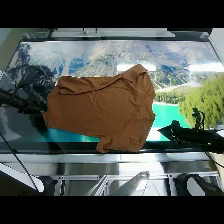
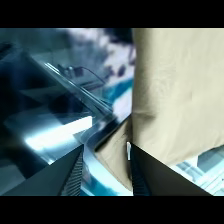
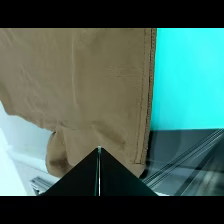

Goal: Fold the shirts.

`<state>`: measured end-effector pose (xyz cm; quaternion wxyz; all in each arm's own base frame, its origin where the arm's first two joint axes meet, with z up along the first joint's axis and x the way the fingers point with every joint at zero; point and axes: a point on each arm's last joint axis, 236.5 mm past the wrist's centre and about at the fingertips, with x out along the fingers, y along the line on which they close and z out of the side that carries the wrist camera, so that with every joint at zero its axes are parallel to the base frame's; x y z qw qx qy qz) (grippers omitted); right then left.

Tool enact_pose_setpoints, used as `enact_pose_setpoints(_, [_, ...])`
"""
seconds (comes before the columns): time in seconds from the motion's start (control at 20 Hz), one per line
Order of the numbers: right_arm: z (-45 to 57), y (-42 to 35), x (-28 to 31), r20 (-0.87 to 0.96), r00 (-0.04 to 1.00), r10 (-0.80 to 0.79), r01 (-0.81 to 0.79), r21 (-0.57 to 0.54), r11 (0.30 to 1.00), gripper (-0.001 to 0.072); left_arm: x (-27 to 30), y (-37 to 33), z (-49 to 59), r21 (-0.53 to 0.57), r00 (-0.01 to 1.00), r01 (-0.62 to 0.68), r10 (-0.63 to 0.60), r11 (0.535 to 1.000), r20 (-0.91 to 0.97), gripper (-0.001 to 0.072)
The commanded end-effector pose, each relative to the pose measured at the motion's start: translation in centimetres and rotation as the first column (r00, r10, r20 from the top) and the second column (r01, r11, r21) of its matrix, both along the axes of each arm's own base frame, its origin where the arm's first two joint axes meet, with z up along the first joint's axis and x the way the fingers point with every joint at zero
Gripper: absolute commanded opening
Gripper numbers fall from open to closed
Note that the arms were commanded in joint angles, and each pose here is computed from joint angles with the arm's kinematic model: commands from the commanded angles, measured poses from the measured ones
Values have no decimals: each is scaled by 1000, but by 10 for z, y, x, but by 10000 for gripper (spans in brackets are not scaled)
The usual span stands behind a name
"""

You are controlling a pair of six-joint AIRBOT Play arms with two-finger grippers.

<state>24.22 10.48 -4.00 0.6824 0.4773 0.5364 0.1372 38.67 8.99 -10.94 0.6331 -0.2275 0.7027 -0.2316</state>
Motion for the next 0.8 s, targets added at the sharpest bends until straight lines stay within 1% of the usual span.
enact_pose_setpoints(0.0, [-1,-3,4,12,1000,-20,20,-7,1000,15,-6,-10,-3,-24,998,56,-56,998,-29,322])
enact_pose_setpoints(0.15, [-1,-4,6,24,1000,-19,19,-18,1000,15,-15,-20,-1,-54,994,84,-88,995,-60,322])
enact_pose_setpoints(0.3, [-1,-4,6,30,999,-14,14,-22,1000,15,-42,-37,-12,-115,983,102,-118,988,-142,321])
enact_pose_setpoints(0.35, [-1,-4,6,31,999,-13,14,-22,1000,15,-53,-41,-15,-136,976,107,-130,985,-172,308])
enact_pose_setpoints(0.45, [-1,-4,6,31,999,-13,14,-22,1000,15,-63,-39,-19,-157,974,95,-125,983,-191,96])
enact_pose_setpoints(0.5, [-1,-4,6,30,999,-13,14,-22,1000,15,-64,-37,-19,-161,975,88,-118,983,-190,46])
enact_pose_setpoints(0.65, [-1,-4,6,30,999,-13,14,-22,1000,15,-63,-30,-13,-166,976,79,-110,983,-186,40])
enact_pose_setpoints(0.7, [-1,-4,6,30,999,-13,14,-22,1000,15,-61,-30,-7,-177,977,81,-113,981,-179,24])
enact_pose_setpoints(0.75, [-1,-4,6,30,999,-12,13,-22,1000,15,-56,-32,0,-195,980,80,-113,978,-164,24])
